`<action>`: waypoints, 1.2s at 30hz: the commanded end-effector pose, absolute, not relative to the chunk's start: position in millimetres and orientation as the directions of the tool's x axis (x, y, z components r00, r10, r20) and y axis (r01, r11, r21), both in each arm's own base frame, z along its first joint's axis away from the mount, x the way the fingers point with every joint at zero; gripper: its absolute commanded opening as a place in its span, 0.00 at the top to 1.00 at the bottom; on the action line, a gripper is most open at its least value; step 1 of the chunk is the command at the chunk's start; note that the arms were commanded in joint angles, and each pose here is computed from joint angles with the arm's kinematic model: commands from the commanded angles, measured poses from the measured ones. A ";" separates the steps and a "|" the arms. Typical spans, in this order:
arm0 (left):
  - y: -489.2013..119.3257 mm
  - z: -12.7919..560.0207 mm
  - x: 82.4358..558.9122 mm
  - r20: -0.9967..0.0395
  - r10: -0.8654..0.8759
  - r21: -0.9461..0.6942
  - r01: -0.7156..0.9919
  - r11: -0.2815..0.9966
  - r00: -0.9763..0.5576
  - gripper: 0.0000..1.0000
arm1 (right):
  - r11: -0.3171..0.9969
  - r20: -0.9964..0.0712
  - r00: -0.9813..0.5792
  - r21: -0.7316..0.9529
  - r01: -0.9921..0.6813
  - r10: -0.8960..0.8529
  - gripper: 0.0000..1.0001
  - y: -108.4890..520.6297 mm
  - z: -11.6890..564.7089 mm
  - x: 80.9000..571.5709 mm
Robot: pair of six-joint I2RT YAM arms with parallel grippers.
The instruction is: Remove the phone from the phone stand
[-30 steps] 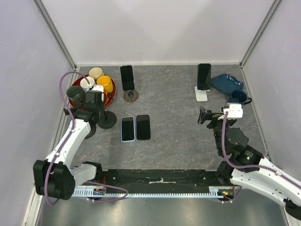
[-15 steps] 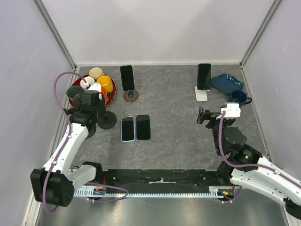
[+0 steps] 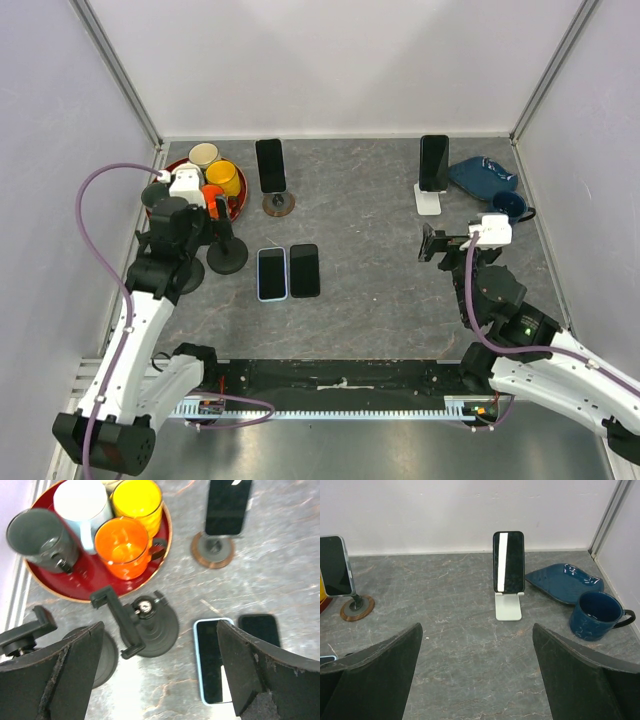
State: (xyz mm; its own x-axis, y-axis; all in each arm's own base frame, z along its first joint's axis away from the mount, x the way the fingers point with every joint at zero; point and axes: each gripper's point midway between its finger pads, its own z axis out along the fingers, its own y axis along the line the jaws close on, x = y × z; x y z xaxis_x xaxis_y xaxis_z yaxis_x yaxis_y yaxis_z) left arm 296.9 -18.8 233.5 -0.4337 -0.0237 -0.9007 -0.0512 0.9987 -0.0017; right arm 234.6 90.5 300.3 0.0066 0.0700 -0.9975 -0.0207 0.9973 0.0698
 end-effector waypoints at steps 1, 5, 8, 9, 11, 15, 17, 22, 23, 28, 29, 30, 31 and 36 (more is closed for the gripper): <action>-51.8 287.7 301.3 -0.944 -0.134 -0.167 0.085 0.982 -0.303 0.00 | 0.996 -0.997 0.017 0.074 -0.041 0.075 0.02 87.5 321.8 230.0; -76.0 296.2 311.6 -0.929 -0.141 -0.217 0.193 0.957 -0.342 0.00 | 0.998 -0.999 0.012 0.046 -0.050 0.047 0.02 80.3 324.6 224.6; -92.5 298.6 322.9 -0.904 -0.182 -0.286 0.230 0.930 -0.386 0.00 | 0.998 -1.000 0.025 -0.001 -0.064 0.001 0.02 70.5 329.3 217.5; -94.6 298.6 327.0 -0.899 -0.197 -0.302 0.228 0.926 -0.391 0.00 | 0.998 -0.999 0.037 0.001 -0.065 0.003 0.02 65.2 332.6 214.0; -99.6 301.1 340.2 -0.893 -0.232 -0.334 0.221 0.916 -0.387 0.00 | 0.998 -0.998 0.055 -0.015 -0.054 -0.013 0.02 55.2 334.0 209.4; -117.0 278.9 374.3 -0.862 -0.235 -0.350 0.193 0.916 -0.449 0.00 | 0.999 -0.996 0.085 0.018 -0.046 0.022 0.02 49.5 330.3 206.8; -116.6 283.4 392.5 -0.889 -0.198 -0.282 0.154 0.947 -0.413 0.00 | 0.998 -0.995 0.096 0.032 -0.061 0.037 0.02 53.6 323.9 207.5; -113.9 252.9 438.5 -0.916 -0.127 -0.144 0.016 0.990 -0.380 0.00 | 0.995 -0.993 0.113 0.032 -0.094 0.043 0.02 57.7 319.3 206.4; -114.4 247.9 443.5 -0.916 -0.124 -0.137 0.009 0.991 -0.382 0.00 | 0.995 -0.991 0.123 0.045 -0.094 0.056 0.02 55.0 320.6 204.6; -133.0 229.6 475.5 -0.930 -0.118 -0.128 0.006 0.992 -0.349 0.00 | 0.991 -0.984 0.152 0.076 -0.113 0.093 0.02 52.8 316.3 200.6; -134.3 227.8 480.1 -0.931 -0.124 -0.131 -0.001 0.991 -0.343 0.00 | 0.990 -0.983 0.156 0.079 -0.115 0.097 0.02 53.0 316.4 200.6; -132.4 231.4 487.0 -0.937 -0.138 -0.138 -0.022 0.990 -0.321 0.00 | 0.989 -0.982 0.159 0.082 -0.120 0.101 0.02 53.5 316.9 200.2; -133.4 221.5 493.6 -0.935 -0.134 -0.130 -0.033 0.991 -0.329 0.00 | 0.990 -0.982 0.160 0.082 -0.115 0.100 0.02 52.8 317.2 200.5; -135.7 217.5 519.7 -0.950 -0.131 -0.119 -0.057 0.991 -0.284 0.00 | 0.990 -0.985 0.151 0.067 -0.123 0.085 0.02 57.0 314.7 202.2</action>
